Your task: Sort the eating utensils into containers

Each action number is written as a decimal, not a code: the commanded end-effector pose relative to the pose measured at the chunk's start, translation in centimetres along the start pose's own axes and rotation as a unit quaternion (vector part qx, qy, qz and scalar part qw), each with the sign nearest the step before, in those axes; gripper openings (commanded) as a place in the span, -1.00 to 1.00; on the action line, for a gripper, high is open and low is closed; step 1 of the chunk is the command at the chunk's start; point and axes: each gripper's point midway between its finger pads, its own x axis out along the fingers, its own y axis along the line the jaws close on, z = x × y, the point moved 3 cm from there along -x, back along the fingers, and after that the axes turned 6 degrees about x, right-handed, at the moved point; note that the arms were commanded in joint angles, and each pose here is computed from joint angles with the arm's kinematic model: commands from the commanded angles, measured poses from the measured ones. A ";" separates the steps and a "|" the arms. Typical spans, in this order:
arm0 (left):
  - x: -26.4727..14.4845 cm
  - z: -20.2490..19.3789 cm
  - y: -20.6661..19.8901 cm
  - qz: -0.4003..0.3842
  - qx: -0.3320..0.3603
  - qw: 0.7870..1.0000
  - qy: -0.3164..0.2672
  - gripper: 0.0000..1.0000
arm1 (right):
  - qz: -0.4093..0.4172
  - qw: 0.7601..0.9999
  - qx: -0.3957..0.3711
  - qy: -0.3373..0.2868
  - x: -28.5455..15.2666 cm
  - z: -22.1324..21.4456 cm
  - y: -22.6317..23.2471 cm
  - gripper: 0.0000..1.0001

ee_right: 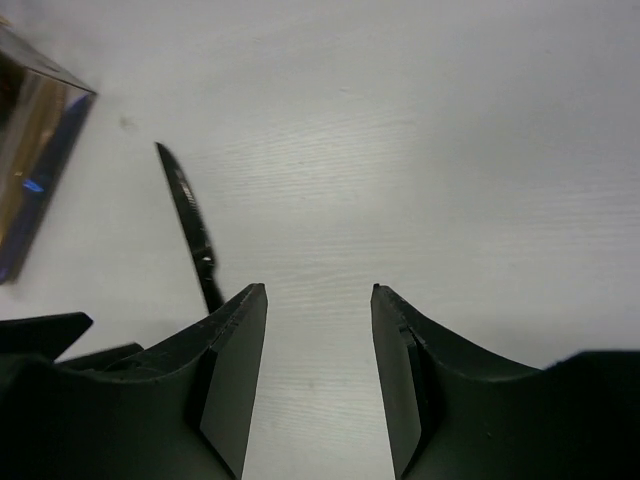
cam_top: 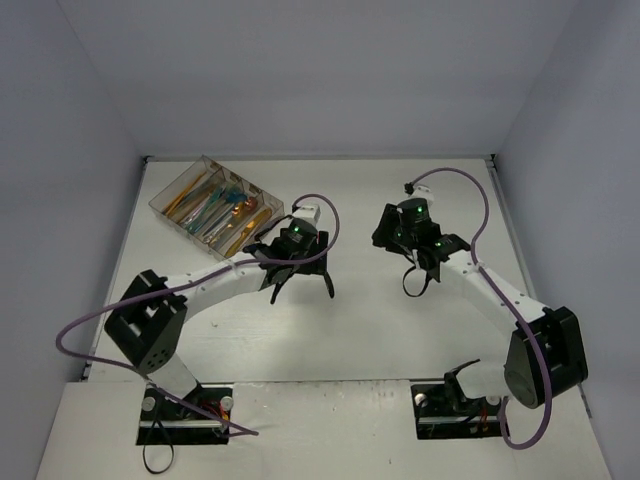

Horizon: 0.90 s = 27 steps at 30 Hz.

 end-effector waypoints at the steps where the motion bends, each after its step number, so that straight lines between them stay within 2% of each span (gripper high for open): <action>1: 1.0 1.9 -0.2 0.061 -0.067 0.996 0.012 0.17 | -0.044 0.998 -0.030 -0.032 -1.5 0.9 -2.9 -0.12; 6: 2.6 1.2 -0.8 0.113 -0.096 0.988 0.050 0.09 | -0.052 0.998 -0.033 -0.034 -2.1 0.4 -4.2 -0.11; 11: 3.9 1.1 -1.5 0.126 -0.113 0.983 0.064 0.08 | -0.052 0.998 -0.035 -0.030 -2.6 -0.2 -5.2 -0.10; 17: 5.1 -1.0 -0.7 0.162 -0.107 0.975 0.105 0.08 | -0.041 0.998 -0.034 -0.033 -3.3 -0.4 -5.4 -0.09; 27: 6.9 -2.4 0.0 0.188 -0.089 0.969 0.132 0.06 | -0.041 0.998 -0.033 -0.035 -3.6 -0.6 -5.9 -0.09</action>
